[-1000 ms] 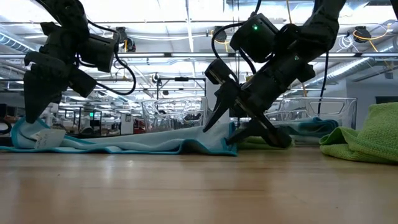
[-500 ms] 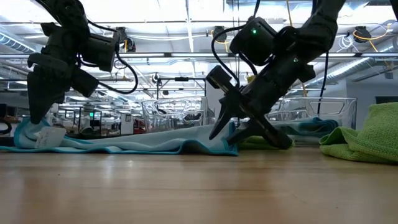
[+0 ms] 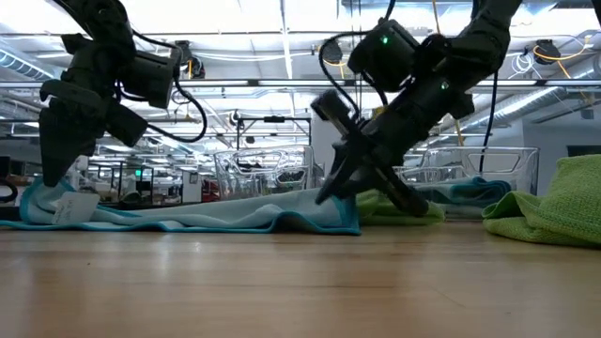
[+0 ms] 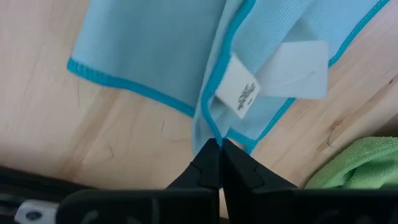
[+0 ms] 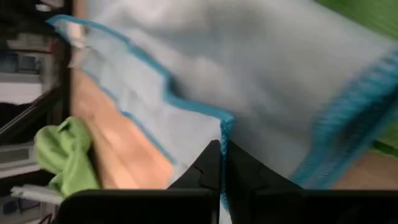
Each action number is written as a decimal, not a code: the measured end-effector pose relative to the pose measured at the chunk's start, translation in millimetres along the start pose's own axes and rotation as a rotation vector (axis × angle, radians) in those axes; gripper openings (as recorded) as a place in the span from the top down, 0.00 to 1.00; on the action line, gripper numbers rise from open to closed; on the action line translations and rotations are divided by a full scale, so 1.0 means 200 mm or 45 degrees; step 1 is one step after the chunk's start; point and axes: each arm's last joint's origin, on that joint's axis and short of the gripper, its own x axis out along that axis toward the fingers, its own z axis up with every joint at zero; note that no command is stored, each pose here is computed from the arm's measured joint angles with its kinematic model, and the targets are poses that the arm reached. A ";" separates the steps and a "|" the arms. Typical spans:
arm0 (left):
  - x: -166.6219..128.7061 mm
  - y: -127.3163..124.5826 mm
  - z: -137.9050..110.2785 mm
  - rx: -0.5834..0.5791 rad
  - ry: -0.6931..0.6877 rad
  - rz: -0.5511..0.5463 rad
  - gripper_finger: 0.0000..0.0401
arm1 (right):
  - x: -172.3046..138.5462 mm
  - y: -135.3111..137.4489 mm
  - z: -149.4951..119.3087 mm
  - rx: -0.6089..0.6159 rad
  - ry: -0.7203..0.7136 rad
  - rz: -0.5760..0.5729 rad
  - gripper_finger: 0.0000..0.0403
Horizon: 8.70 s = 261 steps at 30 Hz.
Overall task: Fold microfiber towels
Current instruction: Fold the blue microfiber towel
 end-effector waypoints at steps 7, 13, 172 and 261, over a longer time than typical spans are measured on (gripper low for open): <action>-0.04 -0.02 -0.04 0.007 0.024 0.011 0.99 | -0.12 0.08 0.02 -0.137 -0.023 0.054 1.00; -0.13 -0.08 -0.12 -0.028 -0.120 -0.029 0.99 | -0.27 0.15 0.02 -0.307 -0.058 0.070 1.00; -0.03 -0.93 -0.26 0.385 -0.436 0.042 0.97 | -0.63 -0.25 -0.34 -0.388 0.320 0.233 0.99; -0.05 -0.98 -0.24 0.397 -0.456 -0.116 0.91 | -0.56 -0.23 -0.44 -0.405 0.644 0.372 0.70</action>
